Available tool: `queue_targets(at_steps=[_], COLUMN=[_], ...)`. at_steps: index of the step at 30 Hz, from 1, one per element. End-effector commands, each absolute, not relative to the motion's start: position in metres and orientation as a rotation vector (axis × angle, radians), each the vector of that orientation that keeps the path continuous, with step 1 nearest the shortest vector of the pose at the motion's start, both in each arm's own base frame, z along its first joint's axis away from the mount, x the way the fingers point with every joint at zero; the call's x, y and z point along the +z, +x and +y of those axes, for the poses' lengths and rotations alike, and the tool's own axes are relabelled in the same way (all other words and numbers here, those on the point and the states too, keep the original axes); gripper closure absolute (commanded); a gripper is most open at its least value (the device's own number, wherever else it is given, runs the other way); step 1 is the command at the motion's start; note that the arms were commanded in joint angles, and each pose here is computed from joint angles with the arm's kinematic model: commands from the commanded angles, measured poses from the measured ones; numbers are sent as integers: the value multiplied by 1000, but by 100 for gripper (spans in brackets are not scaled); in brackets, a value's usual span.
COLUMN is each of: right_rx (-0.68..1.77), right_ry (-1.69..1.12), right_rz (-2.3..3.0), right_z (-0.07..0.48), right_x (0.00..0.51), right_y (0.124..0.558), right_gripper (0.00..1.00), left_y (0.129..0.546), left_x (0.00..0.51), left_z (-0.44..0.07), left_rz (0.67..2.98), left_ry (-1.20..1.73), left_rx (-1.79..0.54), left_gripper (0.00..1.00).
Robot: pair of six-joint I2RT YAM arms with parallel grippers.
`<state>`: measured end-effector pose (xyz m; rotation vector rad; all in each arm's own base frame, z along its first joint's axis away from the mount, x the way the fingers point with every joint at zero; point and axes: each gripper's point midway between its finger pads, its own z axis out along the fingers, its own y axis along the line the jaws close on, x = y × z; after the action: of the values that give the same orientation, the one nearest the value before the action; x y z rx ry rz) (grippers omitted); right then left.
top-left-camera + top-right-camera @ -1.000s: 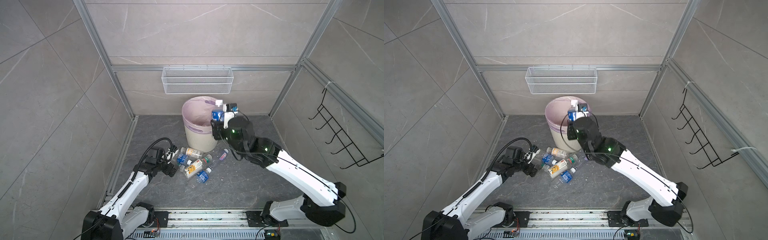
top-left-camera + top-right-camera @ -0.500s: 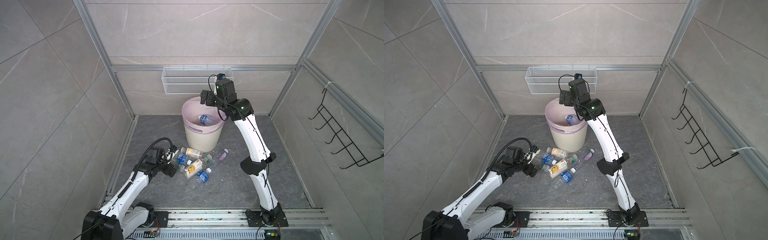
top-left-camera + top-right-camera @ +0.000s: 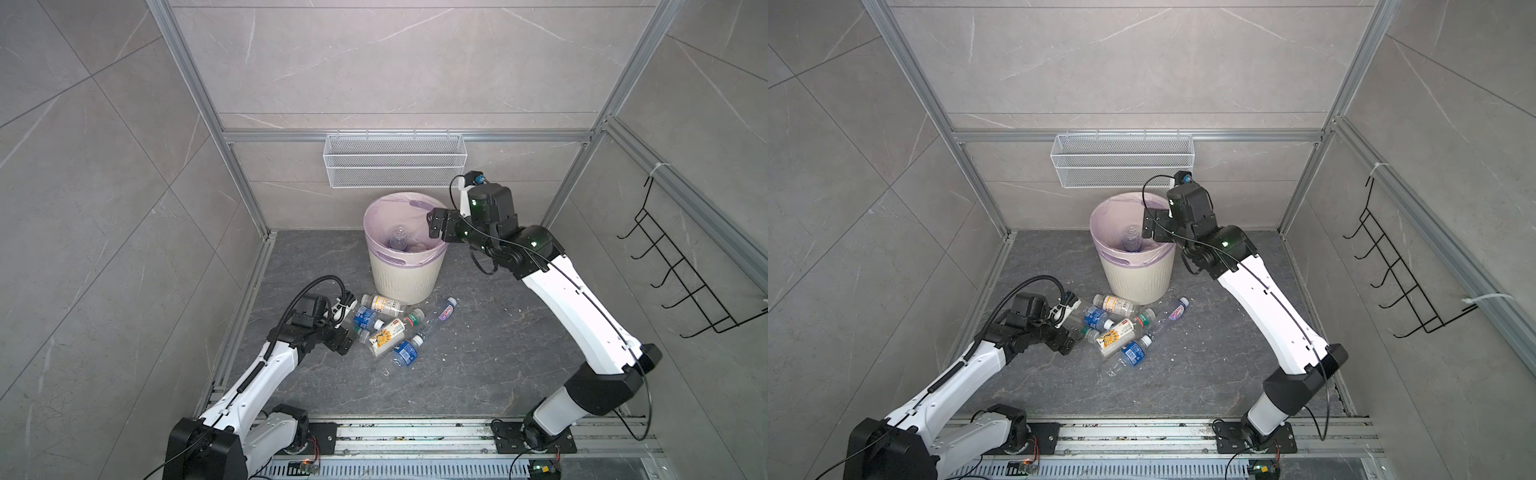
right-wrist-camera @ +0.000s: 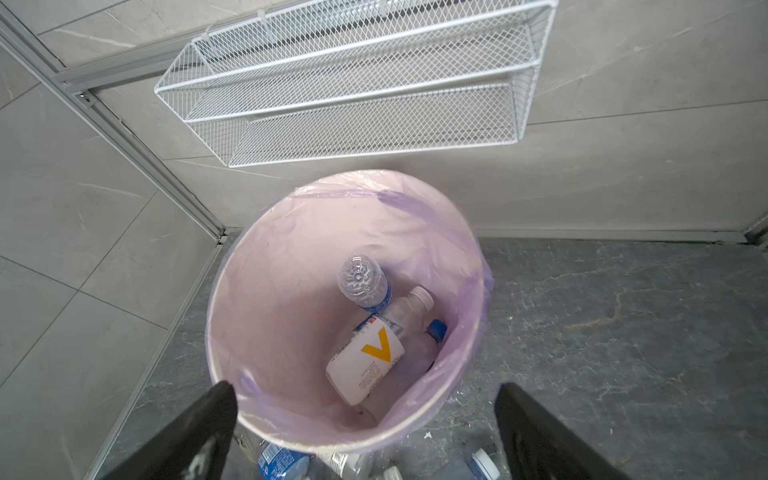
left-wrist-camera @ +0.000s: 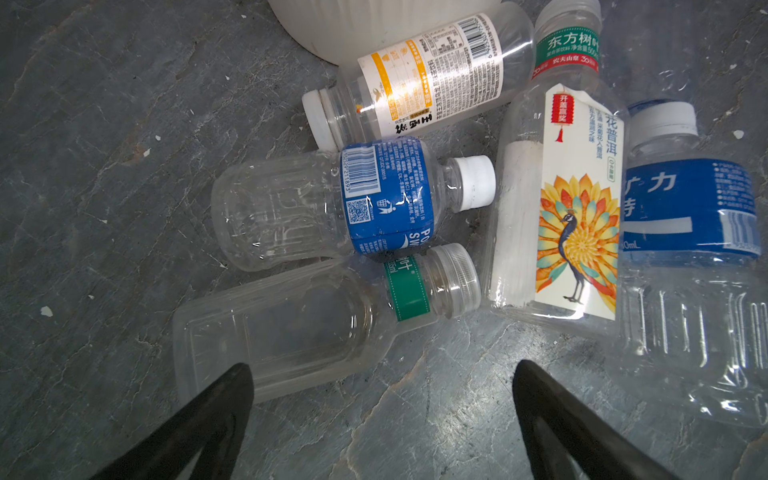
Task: Throw the plastic bottles in the bin
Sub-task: 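Open the right gripper above the bin to drop the bottle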
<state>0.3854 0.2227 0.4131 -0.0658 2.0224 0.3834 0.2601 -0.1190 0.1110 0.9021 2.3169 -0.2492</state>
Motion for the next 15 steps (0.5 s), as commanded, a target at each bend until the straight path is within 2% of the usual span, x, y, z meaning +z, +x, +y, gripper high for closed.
queue_targets(at_steps=[1,15], right_rx=[430,422], right_ry=[-18,79], right_rz=[1987,2192], right_z=[215,177], right_x=[411,296], right_y=[373,313], right_gripper=[1,3], left_y=[264,268], left_x=[128,139], left_z=[-125,-133], left_rz=[2279,2301], left_ry=[924,951], left_rx=[-278,-307], left_gripper=[1,3])
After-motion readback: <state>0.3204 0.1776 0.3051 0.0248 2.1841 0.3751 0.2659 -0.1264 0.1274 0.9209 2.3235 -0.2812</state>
